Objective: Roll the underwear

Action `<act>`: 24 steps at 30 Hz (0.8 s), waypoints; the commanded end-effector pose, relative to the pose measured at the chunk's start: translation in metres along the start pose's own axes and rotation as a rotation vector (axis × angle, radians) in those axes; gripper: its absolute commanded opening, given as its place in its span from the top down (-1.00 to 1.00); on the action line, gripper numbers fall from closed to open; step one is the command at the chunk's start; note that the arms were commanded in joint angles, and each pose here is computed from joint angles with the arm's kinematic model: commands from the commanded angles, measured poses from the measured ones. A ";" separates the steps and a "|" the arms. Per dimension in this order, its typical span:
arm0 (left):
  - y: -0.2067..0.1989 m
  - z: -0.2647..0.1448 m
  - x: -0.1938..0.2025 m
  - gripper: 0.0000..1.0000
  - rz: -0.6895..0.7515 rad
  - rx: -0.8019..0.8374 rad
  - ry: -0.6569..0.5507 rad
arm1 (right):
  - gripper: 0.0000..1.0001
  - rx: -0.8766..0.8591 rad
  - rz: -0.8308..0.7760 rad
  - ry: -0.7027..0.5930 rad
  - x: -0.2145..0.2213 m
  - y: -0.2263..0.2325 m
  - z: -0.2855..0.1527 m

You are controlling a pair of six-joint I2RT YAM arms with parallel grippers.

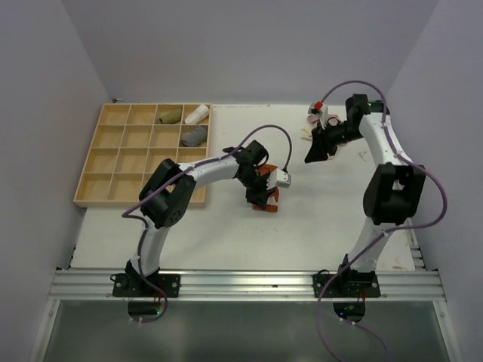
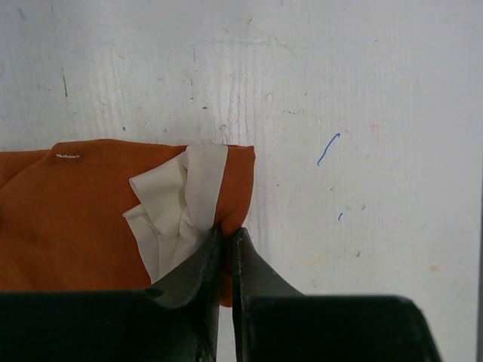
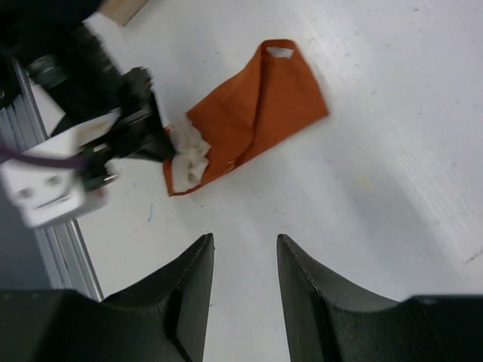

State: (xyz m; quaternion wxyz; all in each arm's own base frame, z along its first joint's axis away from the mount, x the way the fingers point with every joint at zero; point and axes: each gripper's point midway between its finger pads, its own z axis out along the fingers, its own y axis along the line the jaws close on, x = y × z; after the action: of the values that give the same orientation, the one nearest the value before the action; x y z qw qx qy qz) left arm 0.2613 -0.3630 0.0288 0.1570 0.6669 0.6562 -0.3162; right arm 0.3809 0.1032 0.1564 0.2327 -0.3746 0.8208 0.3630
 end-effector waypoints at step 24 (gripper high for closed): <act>0.016 0.036 0.093 0.53 -0.601 0.287 0.114 | 0.01 0.055 -0.763 0.231 0.070 0.100 0.146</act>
State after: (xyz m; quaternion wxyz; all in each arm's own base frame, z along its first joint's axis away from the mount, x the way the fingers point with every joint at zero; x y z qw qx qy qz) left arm 0.2609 -0.3560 0.0268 -0.0396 0.4508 0.7192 -0.5271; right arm 0.2688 0.2208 0.0628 0.2538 -0.6682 0.6721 0.1933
